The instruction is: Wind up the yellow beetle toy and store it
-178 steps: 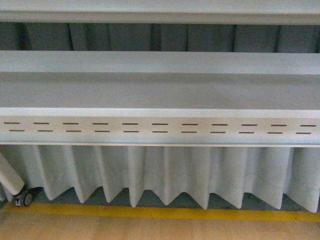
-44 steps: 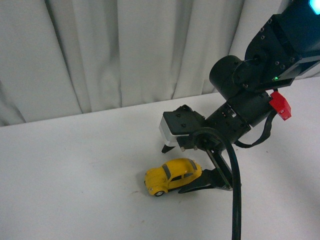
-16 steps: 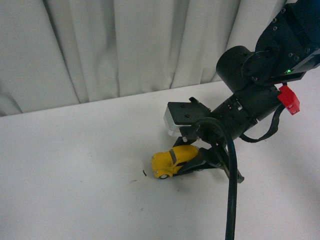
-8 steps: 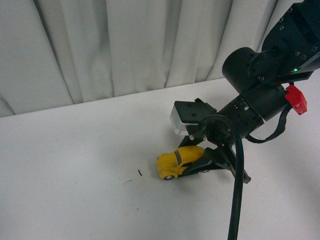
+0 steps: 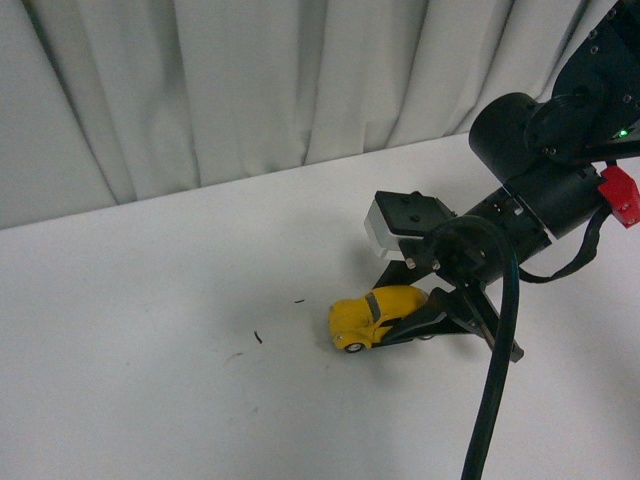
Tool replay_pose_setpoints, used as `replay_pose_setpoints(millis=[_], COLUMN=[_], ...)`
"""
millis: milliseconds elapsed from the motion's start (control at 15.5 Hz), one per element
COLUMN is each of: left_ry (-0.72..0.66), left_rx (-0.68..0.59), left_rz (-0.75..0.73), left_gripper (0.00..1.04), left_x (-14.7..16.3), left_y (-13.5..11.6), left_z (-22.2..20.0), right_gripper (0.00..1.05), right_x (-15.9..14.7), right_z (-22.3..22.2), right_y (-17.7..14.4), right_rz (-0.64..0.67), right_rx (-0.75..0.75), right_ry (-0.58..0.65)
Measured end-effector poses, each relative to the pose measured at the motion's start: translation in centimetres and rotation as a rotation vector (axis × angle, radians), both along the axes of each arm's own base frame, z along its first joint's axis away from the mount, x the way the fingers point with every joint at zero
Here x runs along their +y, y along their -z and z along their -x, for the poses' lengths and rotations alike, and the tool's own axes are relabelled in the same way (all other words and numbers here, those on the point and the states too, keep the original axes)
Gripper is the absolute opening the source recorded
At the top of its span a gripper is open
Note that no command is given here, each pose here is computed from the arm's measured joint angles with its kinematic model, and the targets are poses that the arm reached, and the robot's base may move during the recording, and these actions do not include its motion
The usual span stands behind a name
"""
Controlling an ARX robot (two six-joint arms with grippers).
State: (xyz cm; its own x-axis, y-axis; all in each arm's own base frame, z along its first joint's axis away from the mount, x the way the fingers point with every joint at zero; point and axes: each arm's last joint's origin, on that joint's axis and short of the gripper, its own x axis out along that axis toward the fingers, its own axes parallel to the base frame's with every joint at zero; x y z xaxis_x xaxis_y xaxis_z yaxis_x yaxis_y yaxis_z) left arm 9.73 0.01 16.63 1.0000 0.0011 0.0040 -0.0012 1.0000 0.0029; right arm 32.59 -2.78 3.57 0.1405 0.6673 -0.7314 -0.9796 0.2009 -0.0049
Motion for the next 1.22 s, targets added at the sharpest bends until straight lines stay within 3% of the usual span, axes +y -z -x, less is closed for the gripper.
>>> replay_pose_setpoints(millis=[774, 1160, 1225], left_ry=[0.0, 0.0, 0.0], left_rx=[0.0, 0.0, 0.0], left_rz=[0.0, 0.0, 0.0], left_gripper=[0.98, 0.98, 0.98], left_x=[0.0, 0.0, 0.0], left_y=[0.0, 0.0, 0.0], left_z=[0.0, 0.0, 0.0], right_gripper=[0.42, 0.99, 0.98], right_x=[-1.9, -1.8, -1.6], right_z=[1.4, 1.7, 1.7], right_y=[-0.1, 0.1, 0.1], right_rz=[0.0, 0.03, 0.031], right_rx=[0.049, 0.057, 0.053], right_ry=[0.04, 0.01, 0.003])
